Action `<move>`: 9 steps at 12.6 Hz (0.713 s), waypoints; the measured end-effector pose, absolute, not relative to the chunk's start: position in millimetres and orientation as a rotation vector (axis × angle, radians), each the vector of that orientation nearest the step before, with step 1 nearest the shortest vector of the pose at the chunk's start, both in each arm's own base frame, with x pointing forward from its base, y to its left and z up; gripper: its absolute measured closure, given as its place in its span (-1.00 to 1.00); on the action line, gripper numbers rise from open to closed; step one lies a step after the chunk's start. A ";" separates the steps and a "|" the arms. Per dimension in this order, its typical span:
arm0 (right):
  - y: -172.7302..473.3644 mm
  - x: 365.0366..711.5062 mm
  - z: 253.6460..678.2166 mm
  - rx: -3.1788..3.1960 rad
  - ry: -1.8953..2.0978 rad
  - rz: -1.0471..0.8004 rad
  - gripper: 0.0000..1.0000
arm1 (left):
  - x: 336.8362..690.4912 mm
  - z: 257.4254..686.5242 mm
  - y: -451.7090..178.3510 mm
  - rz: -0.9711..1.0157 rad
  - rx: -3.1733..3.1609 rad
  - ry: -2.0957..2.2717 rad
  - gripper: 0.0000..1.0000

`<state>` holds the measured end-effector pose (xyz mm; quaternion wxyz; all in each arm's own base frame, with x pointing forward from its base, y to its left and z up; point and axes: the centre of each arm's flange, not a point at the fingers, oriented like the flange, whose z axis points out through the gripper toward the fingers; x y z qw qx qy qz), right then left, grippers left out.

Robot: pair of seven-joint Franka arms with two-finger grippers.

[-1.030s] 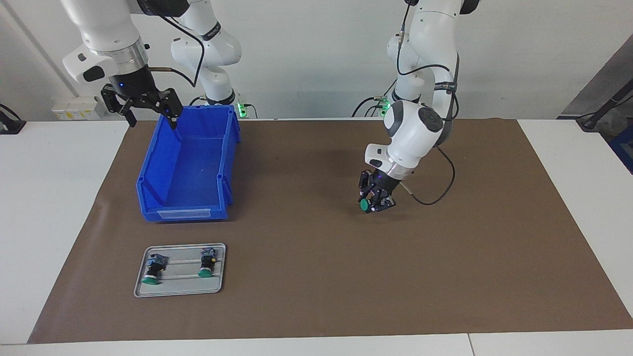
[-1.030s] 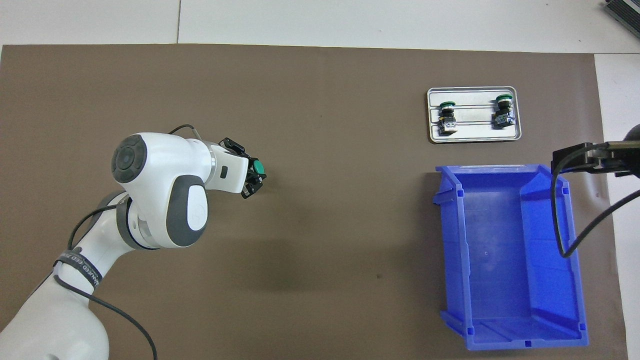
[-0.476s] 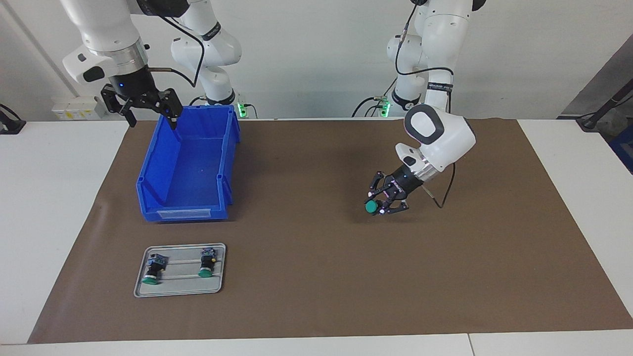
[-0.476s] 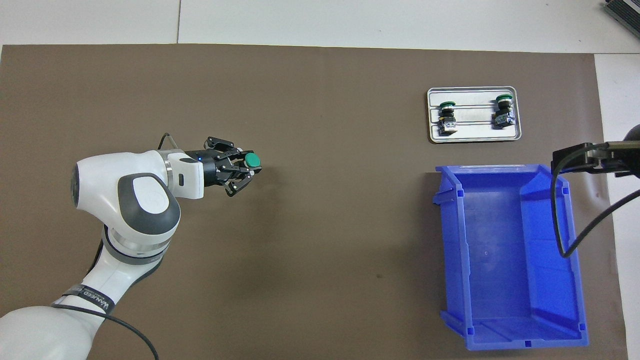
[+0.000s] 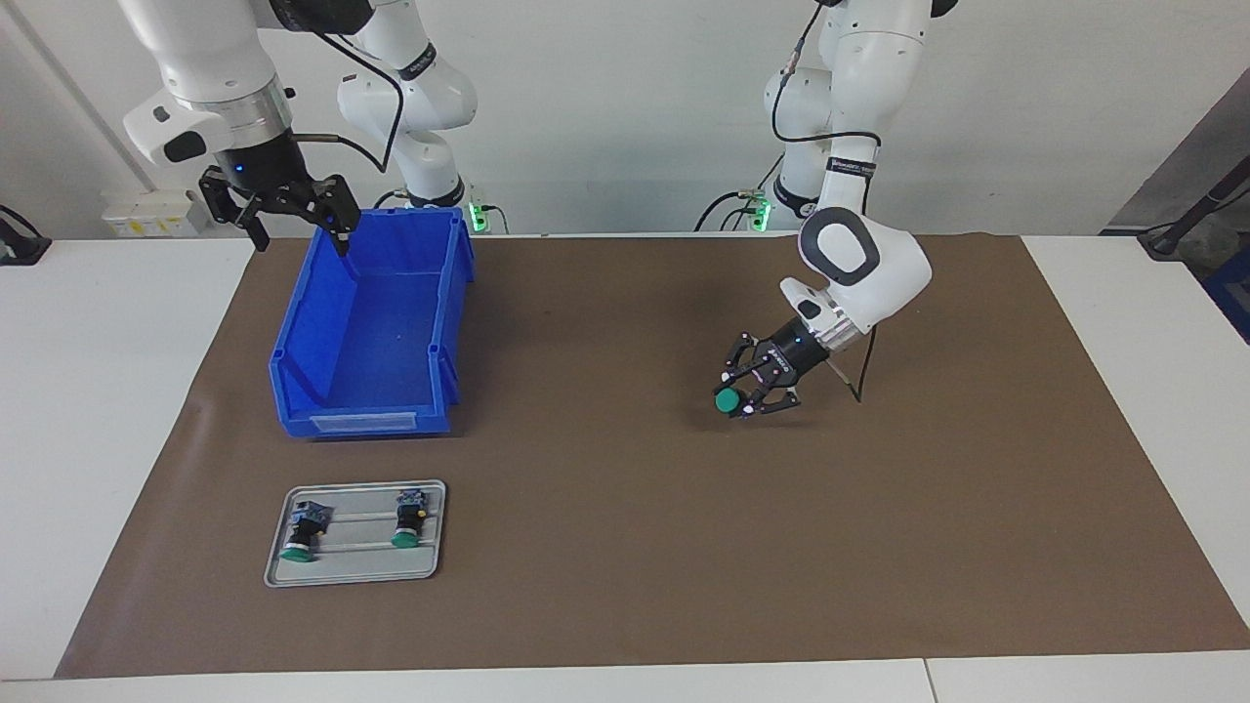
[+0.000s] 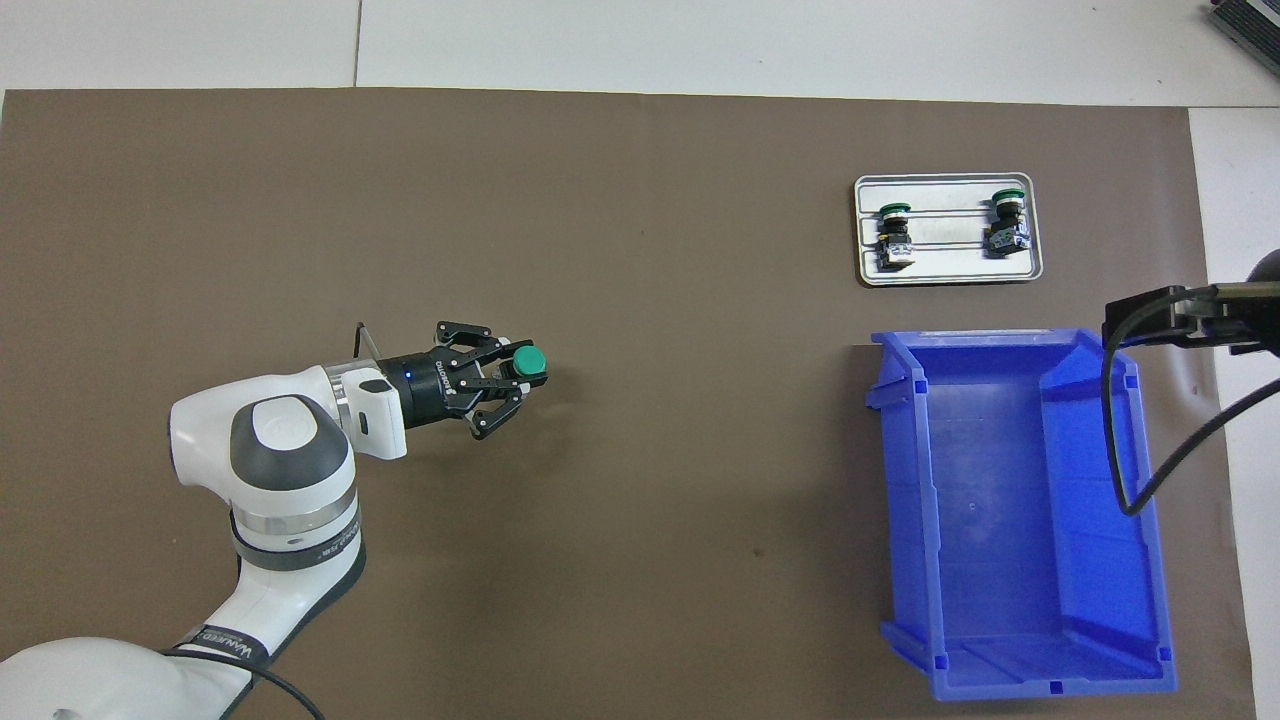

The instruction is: Place and press button with both arms

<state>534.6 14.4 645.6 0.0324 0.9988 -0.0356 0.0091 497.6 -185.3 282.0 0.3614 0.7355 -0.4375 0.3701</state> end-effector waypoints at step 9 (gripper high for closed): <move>14.3 534.5 643.5 3.074 -0.110 0.020 -1.00 | 460.7 246.8 -140.9 1.163 1.635 -1.043 0.19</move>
